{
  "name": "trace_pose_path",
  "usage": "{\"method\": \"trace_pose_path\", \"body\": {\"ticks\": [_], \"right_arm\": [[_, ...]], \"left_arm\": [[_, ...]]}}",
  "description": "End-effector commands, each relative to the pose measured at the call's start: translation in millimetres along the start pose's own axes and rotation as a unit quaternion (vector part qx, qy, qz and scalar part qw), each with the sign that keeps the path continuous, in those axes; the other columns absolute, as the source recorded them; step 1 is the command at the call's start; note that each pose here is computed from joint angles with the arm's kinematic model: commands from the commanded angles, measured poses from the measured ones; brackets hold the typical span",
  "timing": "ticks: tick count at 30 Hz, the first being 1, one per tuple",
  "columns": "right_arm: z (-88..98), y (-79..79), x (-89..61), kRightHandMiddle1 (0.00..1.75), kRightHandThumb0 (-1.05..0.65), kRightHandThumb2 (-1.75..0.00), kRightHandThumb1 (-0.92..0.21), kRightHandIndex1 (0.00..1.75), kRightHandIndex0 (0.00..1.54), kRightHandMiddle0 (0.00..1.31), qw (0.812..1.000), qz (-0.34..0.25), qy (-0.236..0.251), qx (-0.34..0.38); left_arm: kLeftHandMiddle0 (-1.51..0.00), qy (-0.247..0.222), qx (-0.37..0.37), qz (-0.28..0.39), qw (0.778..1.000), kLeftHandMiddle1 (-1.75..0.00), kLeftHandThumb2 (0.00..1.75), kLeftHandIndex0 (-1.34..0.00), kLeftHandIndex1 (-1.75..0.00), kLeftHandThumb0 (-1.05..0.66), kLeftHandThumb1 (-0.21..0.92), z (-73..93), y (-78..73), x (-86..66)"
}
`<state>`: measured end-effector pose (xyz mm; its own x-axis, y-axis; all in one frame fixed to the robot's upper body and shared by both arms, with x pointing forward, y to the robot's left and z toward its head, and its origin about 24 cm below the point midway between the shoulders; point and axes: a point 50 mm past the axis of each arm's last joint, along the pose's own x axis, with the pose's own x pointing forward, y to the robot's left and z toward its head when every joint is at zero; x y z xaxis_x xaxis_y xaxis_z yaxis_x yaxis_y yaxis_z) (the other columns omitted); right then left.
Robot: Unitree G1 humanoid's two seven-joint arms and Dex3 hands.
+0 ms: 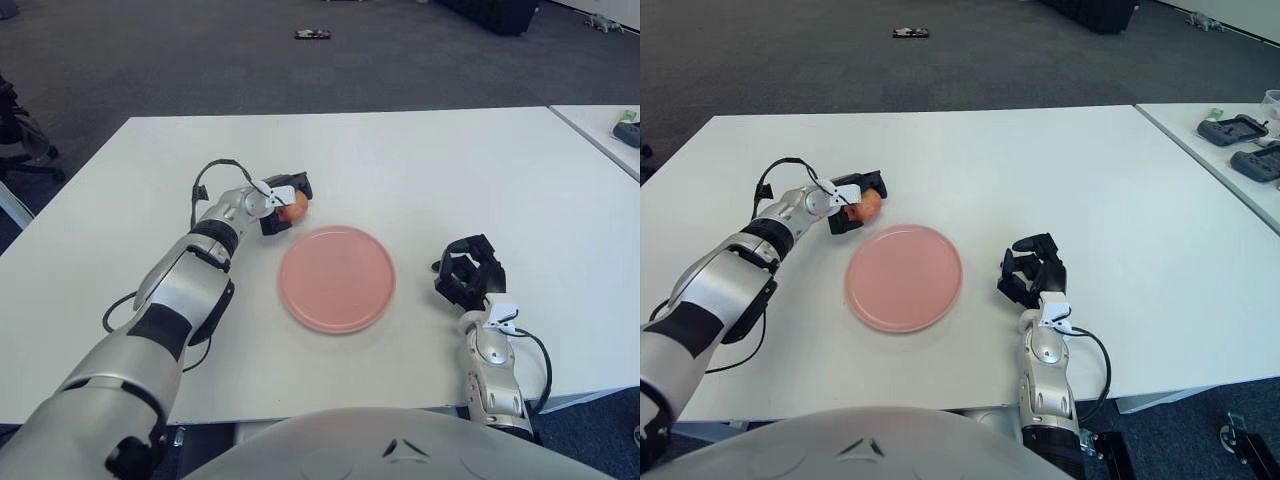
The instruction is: Put the apple into the plate.
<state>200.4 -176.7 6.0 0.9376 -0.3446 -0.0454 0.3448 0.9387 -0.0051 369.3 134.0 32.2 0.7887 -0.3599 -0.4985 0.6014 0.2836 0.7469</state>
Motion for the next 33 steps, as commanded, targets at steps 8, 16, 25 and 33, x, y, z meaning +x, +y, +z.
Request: {"method": "trace_pose_path", "body": {"ticks": [8, 16, 25, 33], "right_arm": [[4.1, -0.8, 4.4, 1.75, -0.43, -1.12, -0.48, 1.47, 0.62, 0.48, 1.000, 0.003, -0.007, -0.003], [4.9, -0.4, 5.0, 1.75, -0.42, -1.09, -0.50, 1.45, 0.63, 0.46, 1.000, 0.005, -0.014, -0.004], [4.2, -0.5, 5.9, 1.75, -0.42, -1.10, -0.50, 1.43, 0.63, 0.47, 1.000, 0.004, -0.006, -0.003], [2.8, -1.0, 6.8, 1.75, -0.43, -1.13, -0.48, 1.45, 0.63, 0.48, 1.000, 0.001, 0.002, 0.001]], "left_arm": [[-0.95, 0.050, -0.022, -0.034, 0.998, -1.66, 1.75, -0.68, -1.75, 0.00, -0.09, -23.4, -31.6, -3.4], [-0.96, 0.047, -0.018, 0.001, 0.999, -1.64, 1.75, -0.68, -1.75, 0.00, -0.09, -23.6, -30.1, -3.5], [-0.97, 0.041, -0.055, 0.016, 0.998, -1.62, 1.75, -0.69, -1.75, 0.00, -0.10, -24.1, -27.4, -4.2], [-0.97, 0.026, -0.104, 0.028, 0.994, -1.62, 1.75, -0.69, -1.75, 0.00, -0.10, -23.5, -23.6, -5.1]]}}
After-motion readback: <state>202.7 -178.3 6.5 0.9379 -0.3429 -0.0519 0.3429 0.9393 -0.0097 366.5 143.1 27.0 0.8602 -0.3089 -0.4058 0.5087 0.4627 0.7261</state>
